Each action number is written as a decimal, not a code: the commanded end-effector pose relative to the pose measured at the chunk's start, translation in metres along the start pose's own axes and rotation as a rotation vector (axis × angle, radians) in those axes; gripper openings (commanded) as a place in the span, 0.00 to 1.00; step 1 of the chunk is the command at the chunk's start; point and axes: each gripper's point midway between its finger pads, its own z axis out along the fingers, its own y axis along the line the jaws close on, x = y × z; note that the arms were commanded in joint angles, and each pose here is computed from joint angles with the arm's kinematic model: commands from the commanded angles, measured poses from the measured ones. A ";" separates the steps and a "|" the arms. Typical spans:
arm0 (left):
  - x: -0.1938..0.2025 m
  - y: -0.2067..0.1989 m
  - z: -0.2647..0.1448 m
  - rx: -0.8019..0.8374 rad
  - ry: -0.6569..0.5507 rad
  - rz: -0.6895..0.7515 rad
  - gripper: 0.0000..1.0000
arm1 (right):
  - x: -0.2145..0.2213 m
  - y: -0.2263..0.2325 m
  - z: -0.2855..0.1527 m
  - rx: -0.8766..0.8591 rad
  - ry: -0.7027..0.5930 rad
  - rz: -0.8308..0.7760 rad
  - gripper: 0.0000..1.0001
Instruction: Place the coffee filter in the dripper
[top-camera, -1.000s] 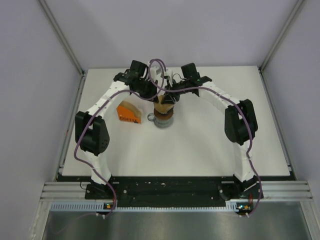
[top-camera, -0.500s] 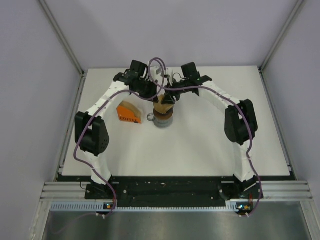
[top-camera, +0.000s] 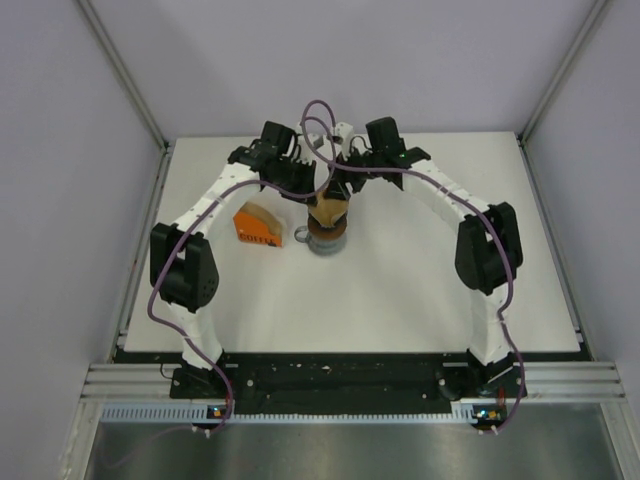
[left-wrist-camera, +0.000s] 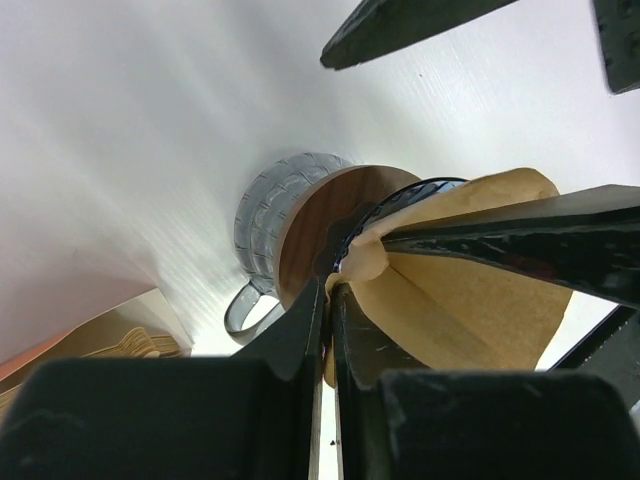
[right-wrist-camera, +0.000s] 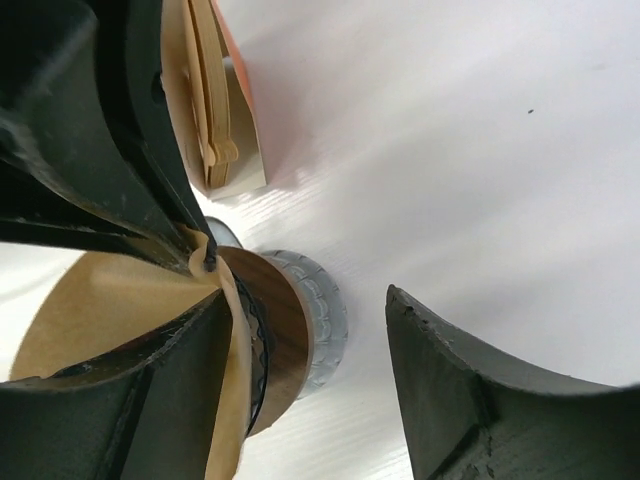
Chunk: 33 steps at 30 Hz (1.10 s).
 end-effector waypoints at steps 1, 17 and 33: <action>0.001 -0.006 -0.003 0.008 -0.001 0.031 0.07 | -0.059 0.010 -0.033 0.079 -0.136 -0.037 0.63; -0.006 -0.007 -0.007 0.004 -0.021 0.038 0.14 | -0.009 -0.005 -0.049 0.311 -0.058 0.246 0.61; -0.008 -0.007 -0.006 0.002 -0.021 0.040 0.17 | 0.017 0.009 -0.024 0.307 0.072 0.342 0.43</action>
